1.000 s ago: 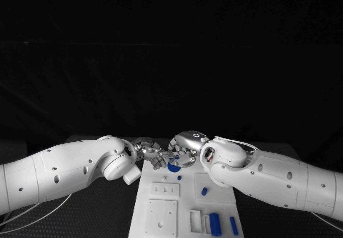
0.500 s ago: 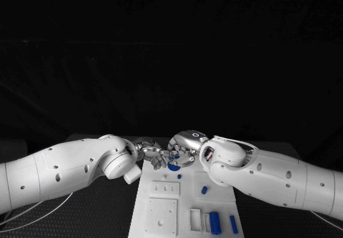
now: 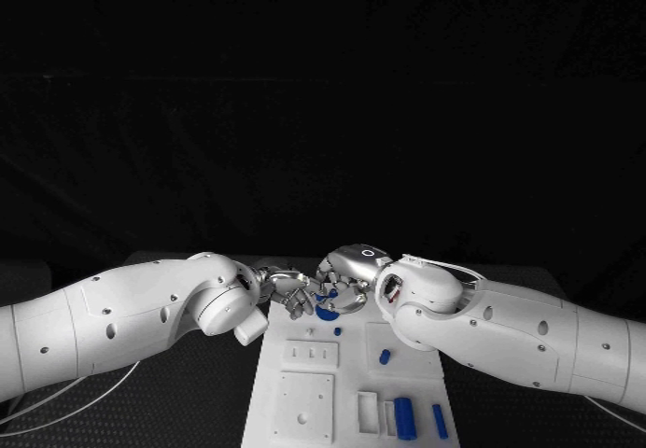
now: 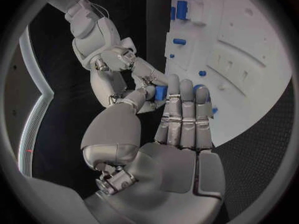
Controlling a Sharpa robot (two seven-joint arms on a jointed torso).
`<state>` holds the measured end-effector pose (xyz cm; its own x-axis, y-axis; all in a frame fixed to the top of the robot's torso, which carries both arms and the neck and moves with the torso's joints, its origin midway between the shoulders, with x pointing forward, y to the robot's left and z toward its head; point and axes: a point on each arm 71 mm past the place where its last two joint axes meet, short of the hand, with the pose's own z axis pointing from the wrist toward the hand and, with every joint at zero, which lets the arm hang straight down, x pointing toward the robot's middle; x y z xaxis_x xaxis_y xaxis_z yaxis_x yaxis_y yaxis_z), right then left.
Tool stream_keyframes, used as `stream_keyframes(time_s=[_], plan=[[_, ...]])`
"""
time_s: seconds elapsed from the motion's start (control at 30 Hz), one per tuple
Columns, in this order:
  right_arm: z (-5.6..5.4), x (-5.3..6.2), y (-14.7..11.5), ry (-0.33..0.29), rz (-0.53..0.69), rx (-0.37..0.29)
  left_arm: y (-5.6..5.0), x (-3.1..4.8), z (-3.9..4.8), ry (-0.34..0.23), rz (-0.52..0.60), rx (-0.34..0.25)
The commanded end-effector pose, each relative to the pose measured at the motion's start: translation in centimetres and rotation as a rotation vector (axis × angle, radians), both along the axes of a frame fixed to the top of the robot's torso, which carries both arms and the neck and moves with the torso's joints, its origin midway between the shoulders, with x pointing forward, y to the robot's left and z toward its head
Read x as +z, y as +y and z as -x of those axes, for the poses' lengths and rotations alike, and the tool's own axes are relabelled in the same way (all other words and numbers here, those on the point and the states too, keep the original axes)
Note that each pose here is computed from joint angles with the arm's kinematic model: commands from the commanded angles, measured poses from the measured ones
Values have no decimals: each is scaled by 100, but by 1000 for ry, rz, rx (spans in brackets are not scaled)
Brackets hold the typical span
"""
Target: Assemble the parts on the task board
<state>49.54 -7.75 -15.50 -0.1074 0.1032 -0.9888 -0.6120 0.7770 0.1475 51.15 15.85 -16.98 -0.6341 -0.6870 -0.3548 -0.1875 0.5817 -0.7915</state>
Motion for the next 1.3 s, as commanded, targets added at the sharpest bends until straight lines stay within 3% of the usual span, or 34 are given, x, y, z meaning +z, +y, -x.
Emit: stream_keyframes(time_s=[0.03,0.77,1.3], plan=[[24,-23,42,9,21,23,-75,29,22,7,40,-16],[11,-60,35,15,28,19,-61,30,26,5,38,-17],[-51,-69,-64,0,-21,-24,-24,42,6,-49,-10,-25]])
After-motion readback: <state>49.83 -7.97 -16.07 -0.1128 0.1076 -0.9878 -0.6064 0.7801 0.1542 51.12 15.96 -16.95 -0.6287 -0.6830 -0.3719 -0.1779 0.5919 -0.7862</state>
